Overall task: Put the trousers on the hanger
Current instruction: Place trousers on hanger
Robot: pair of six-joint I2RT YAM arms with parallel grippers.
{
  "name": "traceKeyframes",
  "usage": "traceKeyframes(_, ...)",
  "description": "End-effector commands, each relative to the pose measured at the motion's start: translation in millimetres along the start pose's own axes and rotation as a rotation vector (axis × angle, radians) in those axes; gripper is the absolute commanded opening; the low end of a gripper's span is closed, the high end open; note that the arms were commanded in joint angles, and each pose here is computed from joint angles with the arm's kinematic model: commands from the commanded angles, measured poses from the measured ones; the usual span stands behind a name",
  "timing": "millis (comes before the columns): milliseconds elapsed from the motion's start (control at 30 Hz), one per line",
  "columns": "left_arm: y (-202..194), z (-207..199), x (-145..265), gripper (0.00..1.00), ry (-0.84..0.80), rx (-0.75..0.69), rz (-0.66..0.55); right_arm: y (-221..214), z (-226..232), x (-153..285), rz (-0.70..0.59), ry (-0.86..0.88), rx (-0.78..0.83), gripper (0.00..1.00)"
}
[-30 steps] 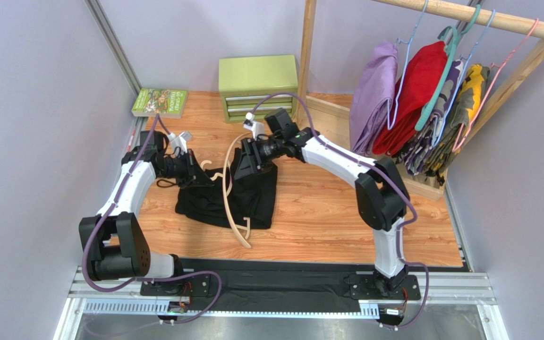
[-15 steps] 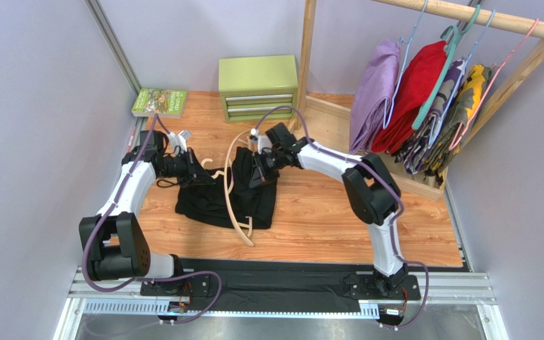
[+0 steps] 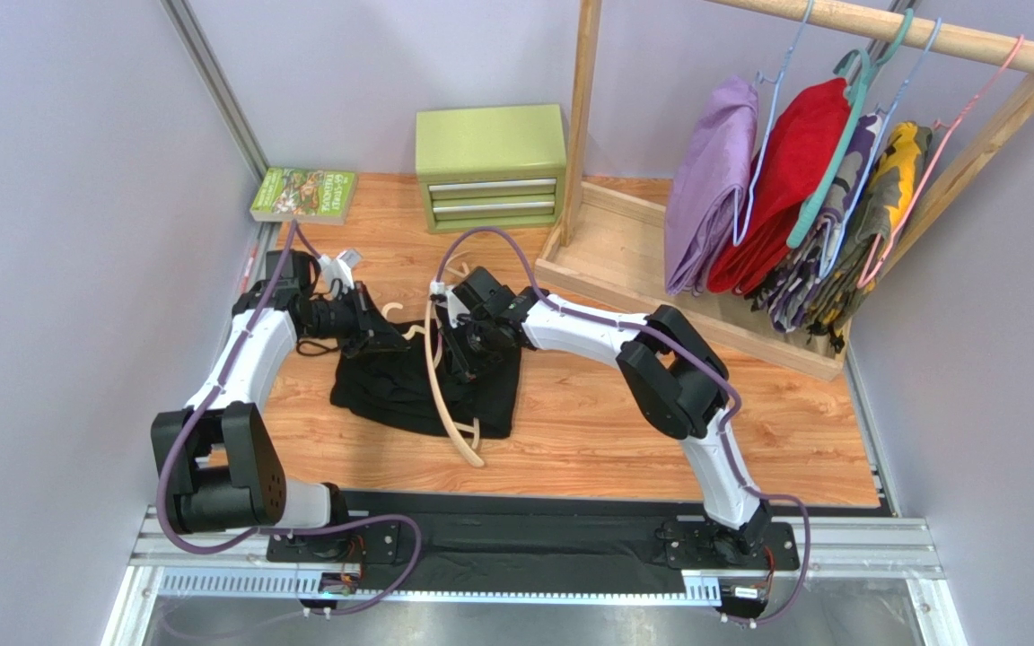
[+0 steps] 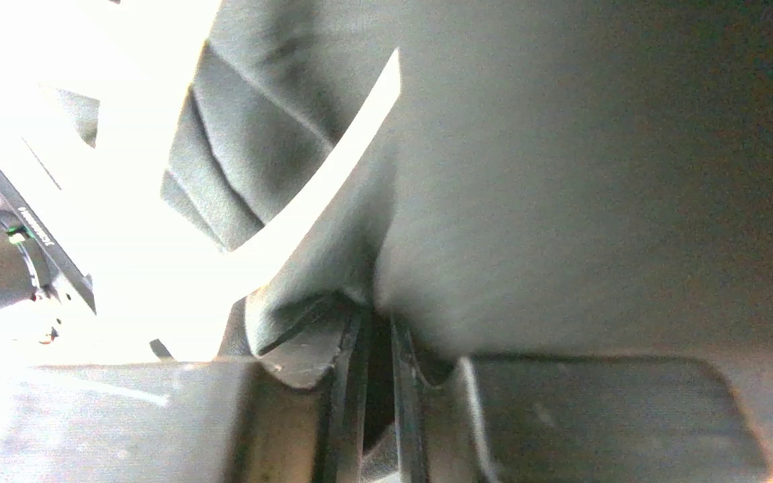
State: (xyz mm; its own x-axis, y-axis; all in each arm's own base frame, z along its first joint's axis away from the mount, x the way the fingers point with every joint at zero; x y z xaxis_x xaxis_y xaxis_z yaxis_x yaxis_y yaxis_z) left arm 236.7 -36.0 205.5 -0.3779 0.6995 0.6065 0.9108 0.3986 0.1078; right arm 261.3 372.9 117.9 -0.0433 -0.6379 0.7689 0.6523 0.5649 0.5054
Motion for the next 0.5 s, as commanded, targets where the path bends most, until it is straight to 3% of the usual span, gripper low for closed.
traceKeyframes(0,2.1,-13.9,6.5,0.0,-0.088,-0.028,-0.02,27.1,5.4,47.3,-0.104,-0.022,0.095,0.16)
traceKeyframes(233,-1.2,-12.7,8.6,0.0,-0.074,-0.048,-0.014,48.6,5.6,106.6,-0.233,0.093,0.157,0.09)
traceKeyframes(467,0.4,-14.5,8.2,0.0,-0.089,-0.055,-0.006,73.3,-23.7,100.4,-0.319,-0.061,0.166,0.02)
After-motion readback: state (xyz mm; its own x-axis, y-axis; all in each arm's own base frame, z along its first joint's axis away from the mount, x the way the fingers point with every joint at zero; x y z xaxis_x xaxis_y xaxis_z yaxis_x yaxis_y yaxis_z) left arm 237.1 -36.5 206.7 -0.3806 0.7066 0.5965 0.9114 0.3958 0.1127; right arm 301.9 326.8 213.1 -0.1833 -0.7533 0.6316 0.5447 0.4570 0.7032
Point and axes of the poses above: each gripper's point midway between its finger pads, its own x axis back along the fingers, its own z axis along the line the jaws close on, y = z × x, the point moved 10 cm from there along x, back along the fingers, and after that the axes turned 11 degrees about x, right-handed, at the moved point
